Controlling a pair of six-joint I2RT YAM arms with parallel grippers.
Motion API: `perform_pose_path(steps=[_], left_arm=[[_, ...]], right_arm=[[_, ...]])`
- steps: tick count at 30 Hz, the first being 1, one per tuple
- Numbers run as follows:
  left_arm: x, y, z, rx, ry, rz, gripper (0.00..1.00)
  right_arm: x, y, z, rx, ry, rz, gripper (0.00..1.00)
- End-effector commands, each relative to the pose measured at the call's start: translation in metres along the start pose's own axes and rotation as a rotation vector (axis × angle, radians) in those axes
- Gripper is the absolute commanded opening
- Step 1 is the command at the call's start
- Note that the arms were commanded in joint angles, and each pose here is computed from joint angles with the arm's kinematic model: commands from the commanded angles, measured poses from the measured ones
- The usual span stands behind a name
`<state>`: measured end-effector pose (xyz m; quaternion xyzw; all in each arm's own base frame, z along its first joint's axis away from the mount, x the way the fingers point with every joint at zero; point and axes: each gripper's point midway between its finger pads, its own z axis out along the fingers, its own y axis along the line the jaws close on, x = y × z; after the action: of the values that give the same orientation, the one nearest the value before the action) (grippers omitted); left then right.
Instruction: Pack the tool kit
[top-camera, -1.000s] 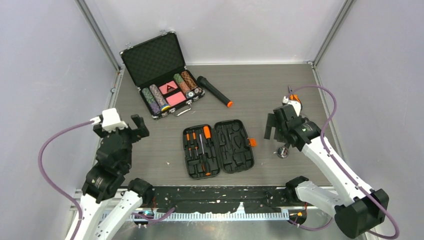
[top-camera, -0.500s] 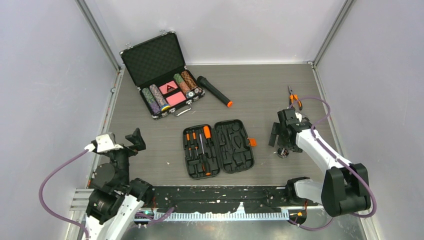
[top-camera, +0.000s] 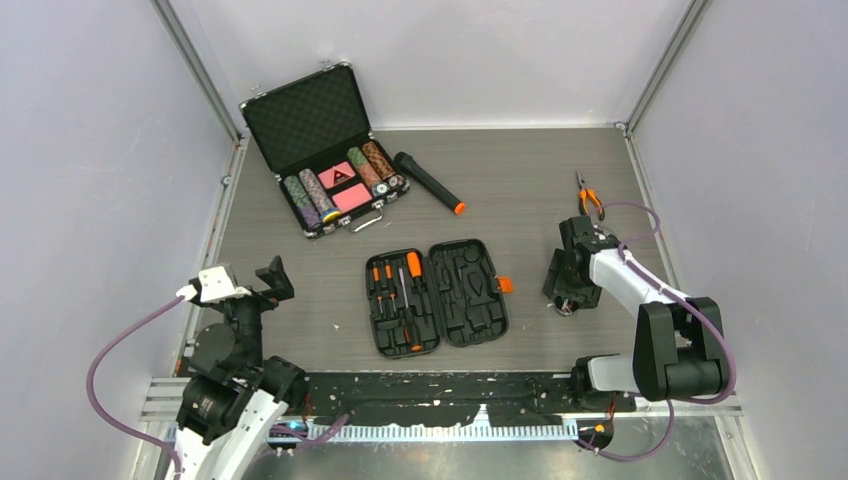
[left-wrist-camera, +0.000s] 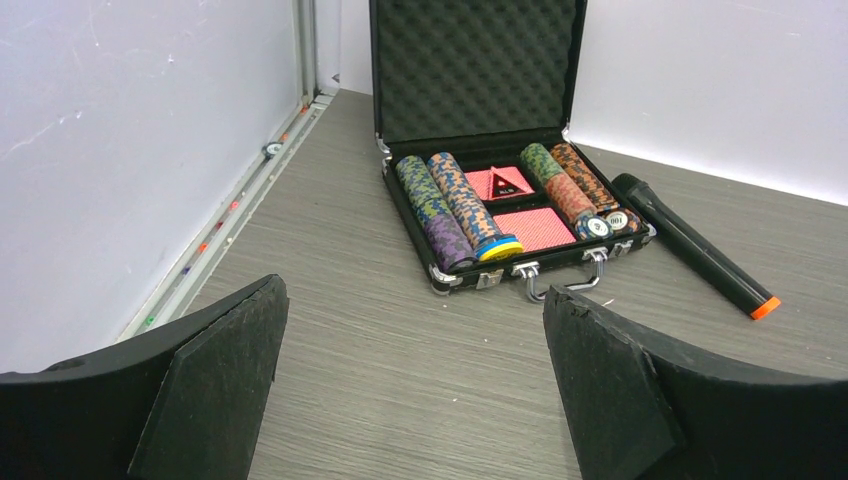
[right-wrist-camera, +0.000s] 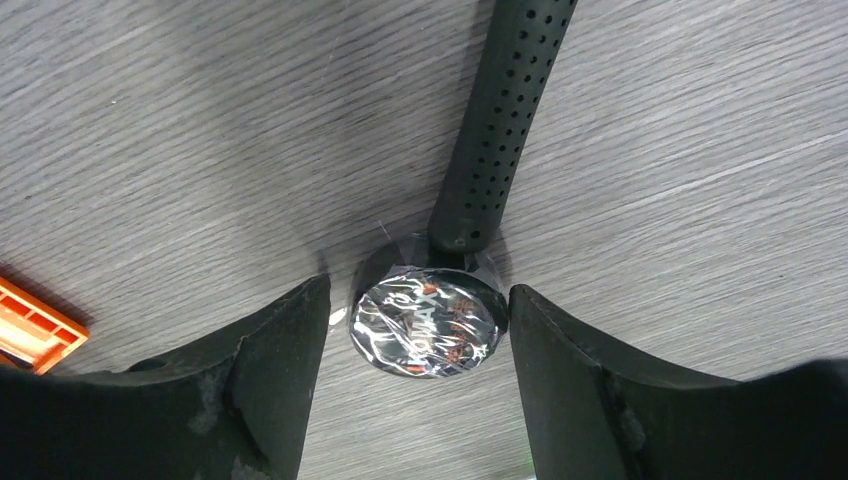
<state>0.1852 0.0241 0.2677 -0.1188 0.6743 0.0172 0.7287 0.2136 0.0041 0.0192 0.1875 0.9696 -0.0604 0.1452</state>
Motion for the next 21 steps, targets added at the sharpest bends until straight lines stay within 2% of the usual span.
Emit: perform_pose_path(steps=[1,5,9,15,21], left_arm=[[-0.037,0.014,-0.019,-0.002,-0.173,-0.121,1.0],[-0.037,0.014,-0.019,0.002,-0.178,-0.122,1.0],[-0.037,0.012,-0.019,0.008,-0.175,-0.12,1.0],[-0.036,0.012,-0.018,0.008,-0.17,-0.116,1.0],[-0.035,0.011,-0.017,0.01,-0.165,-0.112,1.0]], right_arm=[[-0.002,0.003,0.001,-0.021,0.001,0.03,0.69],[0.001,0.004,-0.004,-0.043,-0.004,0.032,0.55],[-0.003,0.007,-0.018,-0.075,-0.027,0.029,0.49],[-0.026,0.03,-0.057,-0.161,-0.1,-0.019,0.47],[-0.072,0.096,-0.112,-0.234,-0.228,-0.194,0.48]])
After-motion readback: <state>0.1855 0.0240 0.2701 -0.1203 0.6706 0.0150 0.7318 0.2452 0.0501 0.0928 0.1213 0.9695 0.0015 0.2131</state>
